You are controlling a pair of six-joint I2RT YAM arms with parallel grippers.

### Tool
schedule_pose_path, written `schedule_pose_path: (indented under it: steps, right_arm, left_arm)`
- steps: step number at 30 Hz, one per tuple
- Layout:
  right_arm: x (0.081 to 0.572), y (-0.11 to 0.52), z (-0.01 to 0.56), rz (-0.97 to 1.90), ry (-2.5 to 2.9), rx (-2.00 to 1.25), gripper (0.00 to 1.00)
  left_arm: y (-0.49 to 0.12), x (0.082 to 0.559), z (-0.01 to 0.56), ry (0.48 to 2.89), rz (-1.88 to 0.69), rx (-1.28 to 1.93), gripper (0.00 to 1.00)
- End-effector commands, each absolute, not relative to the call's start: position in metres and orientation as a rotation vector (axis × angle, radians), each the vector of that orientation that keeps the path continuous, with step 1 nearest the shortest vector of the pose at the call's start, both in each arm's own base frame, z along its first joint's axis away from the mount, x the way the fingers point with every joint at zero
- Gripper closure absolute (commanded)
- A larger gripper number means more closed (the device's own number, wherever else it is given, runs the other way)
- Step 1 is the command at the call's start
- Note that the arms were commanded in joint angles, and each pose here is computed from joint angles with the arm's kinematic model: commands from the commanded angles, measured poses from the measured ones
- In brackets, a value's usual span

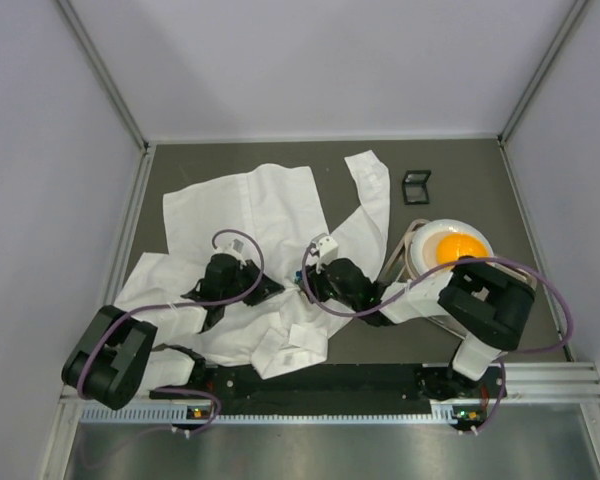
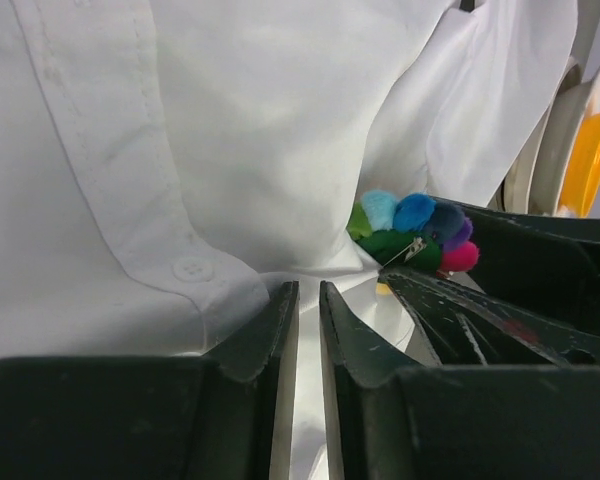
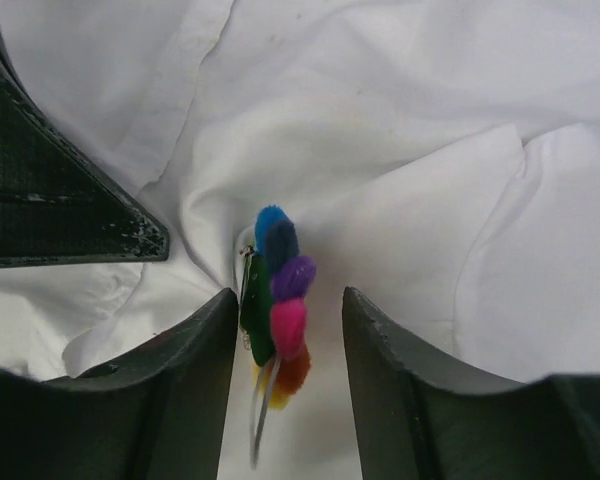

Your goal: Remove the brooch from the garment

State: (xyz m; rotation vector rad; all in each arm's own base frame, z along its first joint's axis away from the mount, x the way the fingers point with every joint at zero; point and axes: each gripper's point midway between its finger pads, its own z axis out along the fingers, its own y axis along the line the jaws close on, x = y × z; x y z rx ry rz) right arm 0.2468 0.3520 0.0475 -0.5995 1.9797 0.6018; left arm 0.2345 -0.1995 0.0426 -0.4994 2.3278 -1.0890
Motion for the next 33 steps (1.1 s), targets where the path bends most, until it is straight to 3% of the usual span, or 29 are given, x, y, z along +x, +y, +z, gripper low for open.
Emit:
schedule_pose_path:
  steps: [1,17,28,33]
  right_arm:
    - [0.241,0.361,0.083,0.761,1.955,-0.535,0.53]
    - [0.255,0.364,0.085,0.831,2.032,-0.526,0.54]
    - [0.256,0.360,0.076,0.822,2.024,-0.494,1.00]
    - [0.258,0.360,0.075,0.818,2.002,-0.506,1.00]
  left_arm:
    - [-0.215,0.242,0.058,2.291,-1.149,-0.378,0.82]
    - [-0.232,0.246,0.068,2.288,-1.163,-0.322,0.80]
    - [-0.238,0.253,0.075,2.281,-1.175,-0.300,0.66]
    - [-0.239,0.259,0.081,2.312,-1.129,-0.258,0.55]
